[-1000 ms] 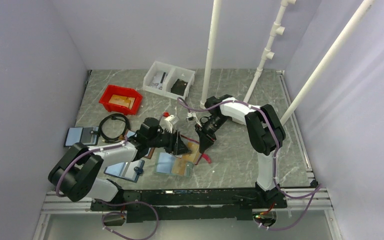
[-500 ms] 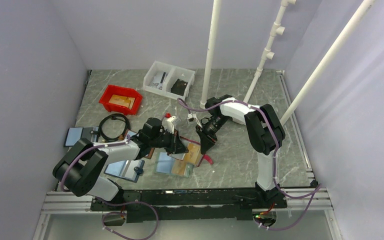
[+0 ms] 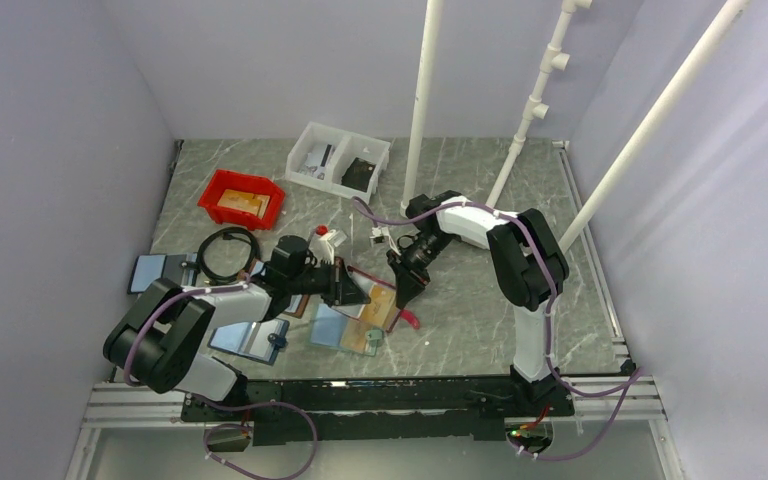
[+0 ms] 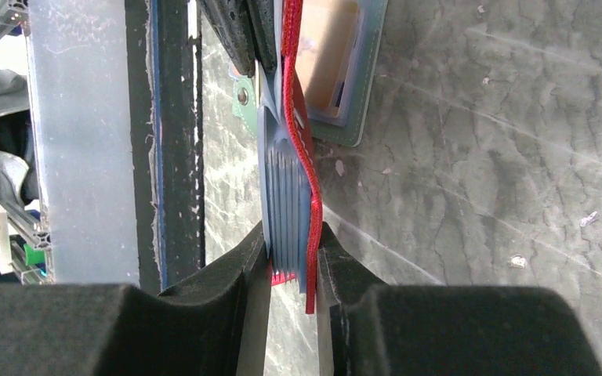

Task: Take the credit cards out of the card holder
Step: Remove the credit card from the card holder, then place the credit card in the storage box.

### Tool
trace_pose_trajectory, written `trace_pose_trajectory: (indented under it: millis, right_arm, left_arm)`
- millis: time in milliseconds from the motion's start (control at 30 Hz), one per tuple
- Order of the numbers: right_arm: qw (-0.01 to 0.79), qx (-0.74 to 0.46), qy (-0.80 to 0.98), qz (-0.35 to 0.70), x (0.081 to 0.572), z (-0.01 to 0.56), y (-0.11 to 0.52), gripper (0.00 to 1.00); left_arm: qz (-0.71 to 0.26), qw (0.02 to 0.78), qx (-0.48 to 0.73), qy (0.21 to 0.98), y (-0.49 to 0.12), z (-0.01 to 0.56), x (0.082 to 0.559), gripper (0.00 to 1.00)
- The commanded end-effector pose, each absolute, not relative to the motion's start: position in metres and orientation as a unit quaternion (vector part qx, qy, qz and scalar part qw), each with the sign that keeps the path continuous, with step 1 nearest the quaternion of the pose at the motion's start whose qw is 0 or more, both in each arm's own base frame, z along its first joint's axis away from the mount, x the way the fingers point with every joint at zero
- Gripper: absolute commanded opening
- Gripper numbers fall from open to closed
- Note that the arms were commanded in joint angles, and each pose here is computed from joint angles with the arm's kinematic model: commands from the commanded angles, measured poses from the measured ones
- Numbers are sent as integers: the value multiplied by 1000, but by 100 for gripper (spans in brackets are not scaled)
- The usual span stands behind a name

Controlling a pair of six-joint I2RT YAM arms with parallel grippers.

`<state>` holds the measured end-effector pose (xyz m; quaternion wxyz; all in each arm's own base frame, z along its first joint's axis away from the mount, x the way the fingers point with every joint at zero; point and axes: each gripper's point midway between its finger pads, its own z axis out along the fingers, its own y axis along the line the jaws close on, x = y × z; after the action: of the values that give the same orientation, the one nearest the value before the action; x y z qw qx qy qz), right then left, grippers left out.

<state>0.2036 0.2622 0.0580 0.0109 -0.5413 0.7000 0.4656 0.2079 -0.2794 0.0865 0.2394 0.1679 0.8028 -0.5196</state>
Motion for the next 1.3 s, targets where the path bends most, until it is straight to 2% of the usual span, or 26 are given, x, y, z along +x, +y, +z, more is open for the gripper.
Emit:
trace_pose_trajectory:
  millis: [0,233,633,1167,1267]
  right_arm:
    - [9,-555,704,443,209,51,255,0]
    - [6,-555,706,440,209,49,254,0]
    - [-4,-549,709,443,209,47,254,0]
    - [-4,-524,739,423,229,44,231,0]
    - [2,-516,756,403,238,41,222,8]
  left_arm:
    - [-562,257,162,769,-280,117,217,0]
    - [-588,241,138,760,-278,124,220,0]
    - [-498,302,168,795,-255,128,224,0]
    - [-502,315,148,791,-250,131,222,0]
    - [-517,311,143,784,-253,135,221,0]
